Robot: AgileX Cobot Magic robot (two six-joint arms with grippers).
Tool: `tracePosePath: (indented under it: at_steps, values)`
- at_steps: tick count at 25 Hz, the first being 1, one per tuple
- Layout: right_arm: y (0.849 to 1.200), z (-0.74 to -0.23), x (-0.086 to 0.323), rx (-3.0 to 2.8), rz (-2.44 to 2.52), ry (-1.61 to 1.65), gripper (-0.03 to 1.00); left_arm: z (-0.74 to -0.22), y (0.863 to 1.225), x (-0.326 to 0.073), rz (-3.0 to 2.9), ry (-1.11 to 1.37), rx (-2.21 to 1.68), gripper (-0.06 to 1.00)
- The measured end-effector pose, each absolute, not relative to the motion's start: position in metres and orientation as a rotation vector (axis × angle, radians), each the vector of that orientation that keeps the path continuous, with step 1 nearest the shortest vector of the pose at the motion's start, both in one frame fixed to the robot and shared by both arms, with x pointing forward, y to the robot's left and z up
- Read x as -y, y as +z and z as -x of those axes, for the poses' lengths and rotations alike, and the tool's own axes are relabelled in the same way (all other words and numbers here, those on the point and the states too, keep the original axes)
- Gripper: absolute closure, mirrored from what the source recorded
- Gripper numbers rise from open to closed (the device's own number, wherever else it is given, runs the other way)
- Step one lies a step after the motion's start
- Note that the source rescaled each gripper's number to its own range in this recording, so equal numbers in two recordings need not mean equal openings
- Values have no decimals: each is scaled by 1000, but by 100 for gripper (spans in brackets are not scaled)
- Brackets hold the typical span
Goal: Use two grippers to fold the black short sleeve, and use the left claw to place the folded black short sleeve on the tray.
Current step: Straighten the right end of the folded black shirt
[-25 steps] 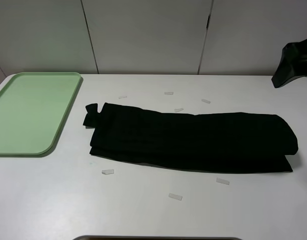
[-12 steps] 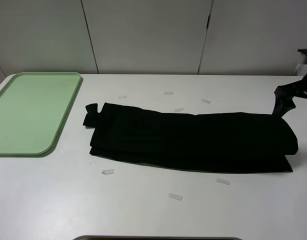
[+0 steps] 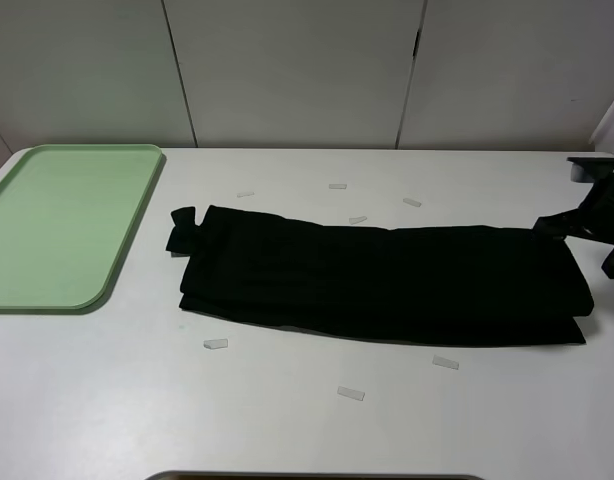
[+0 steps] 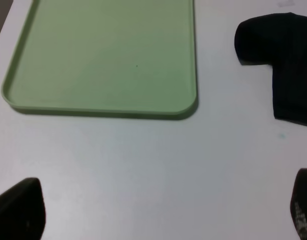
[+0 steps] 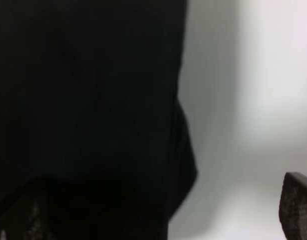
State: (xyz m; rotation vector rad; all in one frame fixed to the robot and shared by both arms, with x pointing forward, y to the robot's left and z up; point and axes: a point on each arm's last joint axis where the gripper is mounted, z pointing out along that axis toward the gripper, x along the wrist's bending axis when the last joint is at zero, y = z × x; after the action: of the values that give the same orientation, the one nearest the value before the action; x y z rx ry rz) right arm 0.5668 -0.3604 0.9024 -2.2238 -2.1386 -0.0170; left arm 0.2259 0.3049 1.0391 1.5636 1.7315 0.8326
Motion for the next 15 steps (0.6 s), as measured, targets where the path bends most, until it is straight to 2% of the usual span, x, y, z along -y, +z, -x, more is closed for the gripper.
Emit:
tracePosePath:
  at_steps: [7,15]
  values:
    - [873,-570,356,2133,2154,-57,-3,-226,1039,-305,-1564,833,-1732,-4]
    - [863,-558,354,2164,2183,-99,-3,-226,1039,-305,-1563,833,-1731,-4]
